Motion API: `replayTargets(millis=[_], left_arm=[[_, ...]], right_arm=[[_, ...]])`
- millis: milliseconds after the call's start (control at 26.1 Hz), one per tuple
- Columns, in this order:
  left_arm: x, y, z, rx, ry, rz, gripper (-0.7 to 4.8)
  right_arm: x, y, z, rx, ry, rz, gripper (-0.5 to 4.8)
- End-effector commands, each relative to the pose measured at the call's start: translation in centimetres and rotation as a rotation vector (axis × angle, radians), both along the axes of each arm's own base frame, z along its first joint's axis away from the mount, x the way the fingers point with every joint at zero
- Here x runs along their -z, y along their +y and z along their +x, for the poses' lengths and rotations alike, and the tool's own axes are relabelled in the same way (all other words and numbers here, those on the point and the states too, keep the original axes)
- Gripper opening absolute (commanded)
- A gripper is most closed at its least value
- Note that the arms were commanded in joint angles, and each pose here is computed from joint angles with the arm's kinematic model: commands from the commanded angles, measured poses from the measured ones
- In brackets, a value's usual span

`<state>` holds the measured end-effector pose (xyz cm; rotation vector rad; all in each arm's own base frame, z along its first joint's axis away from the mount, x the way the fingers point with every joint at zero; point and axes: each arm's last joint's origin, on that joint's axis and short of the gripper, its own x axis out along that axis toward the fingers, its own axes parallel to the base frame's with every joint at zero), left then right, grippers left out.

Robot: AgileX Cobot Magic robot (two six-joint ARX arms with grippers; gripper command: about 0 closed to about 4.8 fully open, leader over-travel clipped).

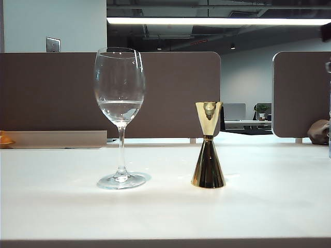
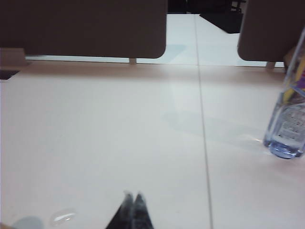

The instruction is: Pick up the jigger and pour the water inside into the glass.

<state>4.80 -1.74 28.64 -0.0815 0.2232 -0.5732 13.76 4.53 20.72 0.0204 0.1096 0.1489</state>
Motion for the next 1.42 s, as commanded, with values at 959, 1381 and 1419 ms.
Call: replayTargets(millis=[959, 1381, 1419], left_arm=[[2.4, -0.1, 1.3, 0.004, 0.038, 0.004, 0.23], [3.8, 0.0, 0.7, 0.015, -0.252, 0.176, 0.23], [4.6, 0.2, 0.9, -0.057, -0.262, 0.186, 0.23]], right_arm=[[-0.7, -3.7, 0.8, -0.012, -0.060, 0.043, 0.03], [-0.7, -3.7, 0.8, -0.012, -0.059, 0.043, 0.04], [-0.7, -3.7, 0.8, -0.012, -0.058, 0.043, 0.04]])
